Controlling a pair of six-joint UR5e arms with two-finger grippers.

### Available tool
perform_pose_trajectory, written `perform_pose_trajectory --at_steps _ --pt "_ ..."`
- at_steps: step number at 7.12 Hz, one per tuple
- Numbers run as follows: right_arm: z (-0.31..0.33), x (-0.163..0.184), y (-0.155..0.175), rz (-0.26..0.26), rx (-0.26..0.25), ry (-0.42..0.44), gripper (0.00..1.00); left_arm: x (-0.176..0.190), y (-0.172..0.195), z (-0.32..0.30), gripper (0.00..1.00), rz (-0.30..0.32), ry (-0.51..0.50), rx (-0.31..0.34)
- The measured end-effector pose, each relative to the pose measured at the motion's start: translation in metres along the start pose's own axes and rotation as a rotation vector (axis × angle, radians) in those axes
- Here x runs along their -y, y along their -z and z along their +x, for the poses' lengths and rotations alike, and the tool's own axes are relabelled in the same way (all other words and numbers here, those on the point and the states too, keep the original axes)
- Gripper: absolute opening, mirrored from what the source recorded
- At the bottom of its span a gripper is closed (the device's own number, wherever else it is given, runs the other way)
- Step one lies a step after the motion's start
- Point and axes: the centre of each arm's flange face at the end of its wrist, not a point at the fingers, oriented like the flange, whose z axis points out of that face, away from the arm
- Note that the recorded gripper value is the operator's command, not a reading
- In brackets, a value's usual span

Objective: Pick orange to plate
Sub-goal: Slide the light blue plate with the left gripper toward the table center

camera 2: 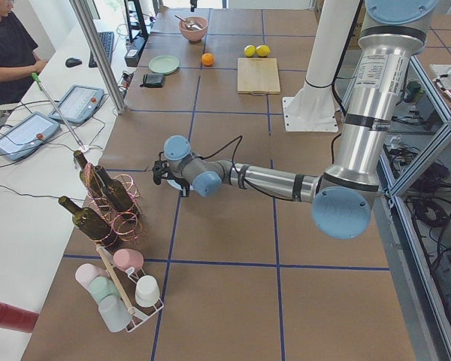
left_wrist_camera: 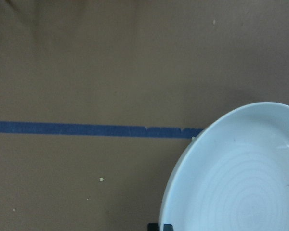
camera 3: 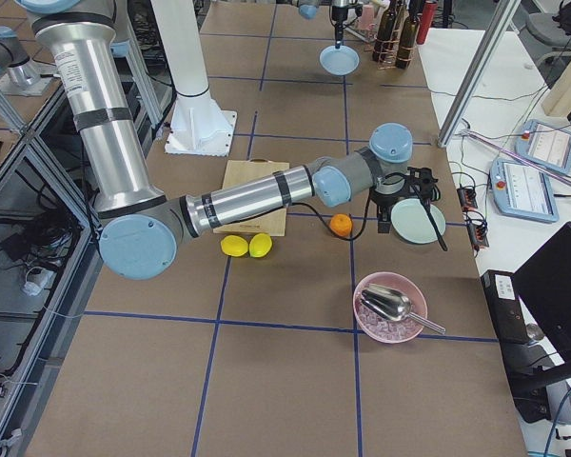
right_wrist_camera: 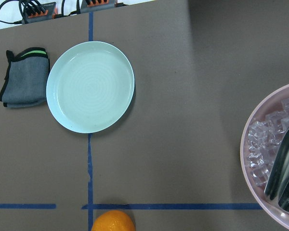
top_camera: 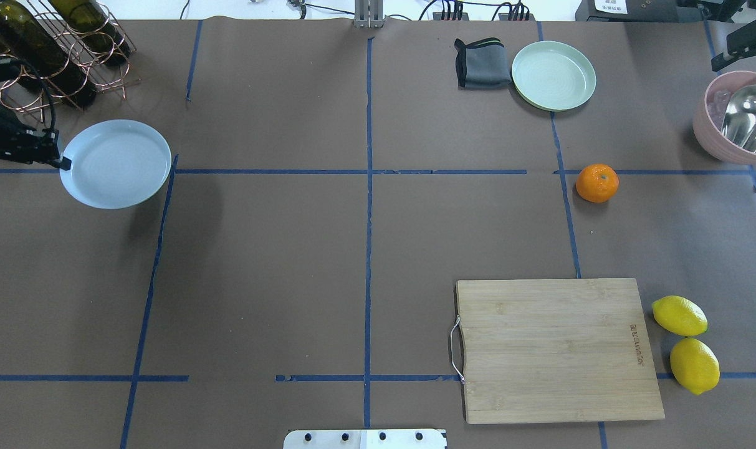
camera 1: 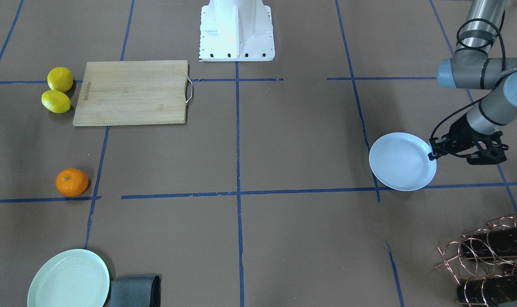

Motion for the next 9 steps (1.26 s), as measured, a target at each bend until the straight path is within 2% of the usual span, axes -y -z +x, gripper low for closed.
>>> perform_pose_trajectory --at_steps 2,3,5,6,9 --pt "0.0 0.004 -0.002 -0.004 -0.003 -0.004 1.0 0.037 0.04 0.08 0.0 -0.013 0.063 -0.016" --pt "0.001 0.004 -0.003 -0.005 -0.004 -0.005 1.0 0.039 0.042 0.12 0.0 -0.022 0.108 -0.029" --pt "0.001 0.005 -0.004 -0.007 -0.004 -0.008 1.0 0.011 0.002 0.216 0.0 -0.074 0.203 -0.071" --pt "0.001 0.005 -0.004 -0.007 -0.004 -0.009 1.0 -0.01 -0.029 0.255 0.0 -0.071 0.237 -0.082" --pt "0.002 0.005 -0.005 -0.01 -0.004 -0.011 1.0 -0.046 -0.116 0.319 0.0 -0.002 0.312 -0.109"
